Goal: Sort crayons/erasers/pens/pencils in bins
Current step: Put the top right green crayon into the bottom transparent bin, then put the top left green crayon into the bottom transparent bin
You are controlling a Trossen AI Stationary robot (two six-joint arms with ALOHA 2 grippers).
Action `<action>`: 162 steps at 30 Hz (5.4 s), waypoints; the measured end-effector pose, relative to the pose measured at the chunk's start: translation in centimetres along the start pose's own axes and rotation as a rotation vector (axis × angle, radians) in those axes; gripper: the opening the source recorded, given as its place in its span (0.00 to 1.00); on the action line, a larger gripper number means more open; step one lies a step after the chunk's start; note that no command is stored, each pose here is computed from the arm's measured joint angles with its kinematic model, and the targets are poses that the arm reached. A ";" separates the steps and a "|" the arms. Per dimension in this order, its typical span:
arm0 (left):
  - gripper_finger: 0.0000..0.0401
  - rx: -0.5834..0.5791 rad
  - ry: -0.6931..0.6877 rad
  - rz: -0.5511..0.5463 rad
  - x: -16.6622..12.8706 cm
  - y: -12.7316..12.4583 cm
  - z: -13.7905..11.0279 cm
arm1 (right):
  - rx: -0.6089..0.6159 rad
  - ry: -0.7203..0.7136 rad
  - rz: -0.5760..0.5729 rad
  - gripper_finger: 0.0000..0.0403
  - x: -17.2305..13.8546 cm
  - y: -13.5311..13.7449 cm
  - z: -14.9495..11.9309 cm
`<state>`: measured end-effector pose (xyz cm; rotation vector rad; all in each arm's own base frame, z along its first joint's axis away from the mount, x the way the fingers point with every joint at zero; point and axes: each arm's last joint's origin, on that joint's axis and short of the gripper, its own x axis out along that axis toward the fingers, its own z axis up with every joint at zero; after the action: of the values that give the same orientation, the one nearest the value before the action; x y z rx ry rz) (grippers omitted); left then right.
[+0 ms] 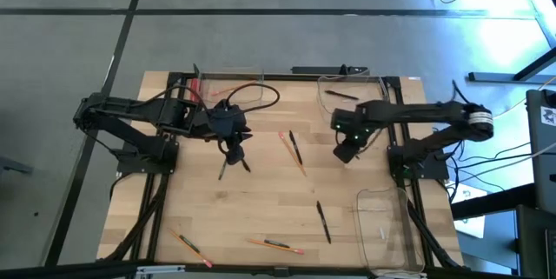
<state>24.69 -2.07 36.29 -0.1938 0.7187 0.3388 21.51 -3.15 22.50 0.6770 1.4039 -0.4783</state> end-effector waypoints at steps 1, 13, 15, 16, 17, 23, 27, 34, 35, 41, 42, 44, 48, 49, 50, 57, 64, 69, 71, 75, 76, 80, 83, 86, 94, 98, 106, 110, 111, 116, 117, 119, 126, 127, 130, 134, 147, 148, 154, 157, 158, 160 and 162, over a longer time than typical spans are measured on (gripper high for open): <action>0.17 0.000 0.000 0.000 0.0 0.0 0.0 | -0.011 -0.034 0.009 0.09 -1.0 0.5 -0.4; 0.17 0.072 0.000 -0.001 0.0 0.0 0.0 | -0.016 -0.090 0.119 0.09 -9.4 5.3 -6.6; 0.17 0.102 0.000 -0.001 0.0 0.0 0.0 | 0.000 -0.049 0.137 0.09 -9.5 5.9 -7.7; 0.17 0.113 0.000 -0.001 0.0 0.0 0.0 | 0.010 -0.022 0.148 0.09 -9.5 6.2 -8.3; 0.17 0.125 0.000 -0.002 0.0 0.0 0.0 | 0.020 0.004 0.157 0.09 -9.5 6.5 -8.9; 0.17 0.185 0.001 -0.003 0.0 0.0 0.0 | 0.032 0.162 0.149 0.09 -8.9 8.5 -12.8; 0.17 0.223 0.001 -0.003 0.0 0.0 0.0 | 0.047 0.242 0.102 0.09 -8.1 9.6 -14.9; 0.17 0.268 0.000 -0.005 0.0 0.0 0.0 | 0.034 0.367 0.019 0.09 -4.3 11.3 -17.1; 0.17 0.268 0.001 -0.004 0.0 0.0 0.0 | 0.033 0.390 0.028 0.09 -3.5 11.6 -17.4; 0.17 0.268 0.001 -0.004 0.0 0.0 0.0 | 0.003 0.443 0.095 0.09 1.0 12.7 -18.0; 0.17 0.268 0.001 -0.004 0.0 0.0 0.0 | 0.002 0.444 0.095 0.09 1.6 12.7 -18.0; 0.17 0.268 0.001 -0.004 0.0 0.0 0.0 | 0.001 0.442 0.084 0.09 2.5 12.5 -18.0; 0.17 0.268 0.001 -0.004 0.0 0.0 0.0 | -0.008 0.437 0.036 0.09 4.0 11.8 -18.1; 0.17 0.268 0.001 -0.004 0.0 0.0 0.0 | -0.009 0.437 0.025 0.09 4.2 11.7 -18.1; 0.17 0.268 0.001 -0.004 0.0 0.0 0.0 | -0.009 0.437 0.019 0.09 4.5 11.6 -18.1; 0.17 0.268 0.001 -0.005 0.0 0.0 0.0 | 0.000 0.439 -0.017 0.09 5.4 10.8 -18.2; 0.17 0.268 0.001 -0.005 0.0 0.0 0.0 | 0.010 0.440 -0.051 0.09 5.9 10.1 -18.2; 0.17 0.267 0.001 -0.004 0.0 0.0 0.0 | 0.014 0.439 -0.053 0.09 5.9 10.1 -18.2; 0.17 0.267 0.001 -0.005 0.0 0.0 0.0 | 0.016 0.439 -0.052 0.09 6.0 10.1 -18.2; 0.17 0.267 0.001 -0.005 0.0 0.0 0.0 | 0.018 0.439 -0.052 0.13 6.0 10.1 -18.2; 0.17 0.267 0.001 -0.005 0.0 0.0 0.0 | 0.018 0.439 -0.051 0.14 6.0 10.1 -18.2; 0.17 0.266 0.001 -0.005 0.0 0.0 0.0 | 0.021 0.443 -0.051 0.22 6.0 10.1 -18.2; 0.17 0.264 0.001 -0.005 0.0 0.0 0.0 | 0.025 0.445 -0.050 0.27 6.0 10.1 -18.2; 0.17 0.253 0.001 -0.005 0.0 0.0 0.0 | 0.030 0.465 -0.032 0.29 5.7 10.4 -18.2; 0.17 0.111 0.101 0.032 -0.1 0.4 -1.0 | 0.063 0.539 0.051 0.30 3.4 12.4 -18.2; 0.17 -0.023 0.213 0.095 -0.3 1.0 -2.1 | 0.050 0.473 0.119 0.30 1.6 13.8 -17.9; 0.17 -0.359 0.355 0.218 0.0 1.4 -4.3 | 0.060 0.135 0.184 0.30 -2.8 15.7 -16.8; 0.17 -0.493 0.453 0.205 0.9 1.3 -5.7 | 0.067 -0.081 0.183 0.30 -5.3 15.9 -16.1; 0.17 -0.517 0.475 0.207 1.2 1.3 -6.1 | 0.066 -0.147 0.188 0.30 -5.9 16.0 -15.8; 0.17 -0.591 0.525 0.237 1.9 1.3 -7.4 | 0.016 -0.530 0.199 0.30 -8.4 16.4 -14.7; 0.17 -0.596 0.525 0.239 2.1 1.4 -7.5 | 0.028 -0.606 0.195 0.30 -8.7 16.4 -14.4; 0.17 -0.604 0.512 0.225 2.5 1.3 -7.6 | 0.066 -0.709 0.182 0.30 -9.1 16.3 -13.4; 0.17 -0.598 0.454 0.161 2.9 0.9 -7.1 | 0.009 -0.597 0.079 0.30 -9.0 15.1 -8.2; 0.17 -0.599 0.449 0.155 2.9 0.8 -7.0 | -0.012 -0.572 0.074 0.30 -9.0 14.8 -7.2; 0.17 -0.600 0.449 0.155 2.9 0.8 -7.0 | -0.037 -0.559 0.099 0.30 -9.2 14.2 -4.2; 0.17 -0.609 0.448 0.156 2.9 0.8 -7.0 | -0.011 -0.579 0.137 0.30 -9.5 13.2 -1.0; 0.17 -0.621 0.445 0.163 2.9 0.8 -7.0 | -0.110 -0.535 0.257 0.30 -5.9 14.3 5.4; 0.17 -0.621 0.445 0.164 2.9 0.8 -7.1 | -0.121 -0.527 0.266 0.30 -5.3 14.5 6.1; 0.17 -0.627 0.445 0.165 2.9 0.8 -7.0 | -0.107 -0.490 0.262 0.30 -1.9 14.1 9.6; 0.17 -0.627 0.442 0.167 2.9 0.8 -7.0 | -0.113 -0.471 0.216 0.30 -0.3 13.4 10.9; 0.17 -0.626 0.440 0.169 2.9 0.8 -7.0 | -0.112 -0.470 0.207 0.30 0.1 13.2 11.4; 0.17 -0.625 0.434 0.174 2.9 0.8 -7.0 | -0.092 -0.472 0.198 0.30 1.2 12.8 12.4; 0.17 -0.623 0.428 0.180 2.9 0.8 -7.0 | -0.071 -0.456 0.178 0.30 2.5 12.3 13.3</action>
<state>22.11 -2.64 29.13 -0.8130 1.0406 0.7020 39.84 -3.09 22.27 0.5842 0.9184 -0.4083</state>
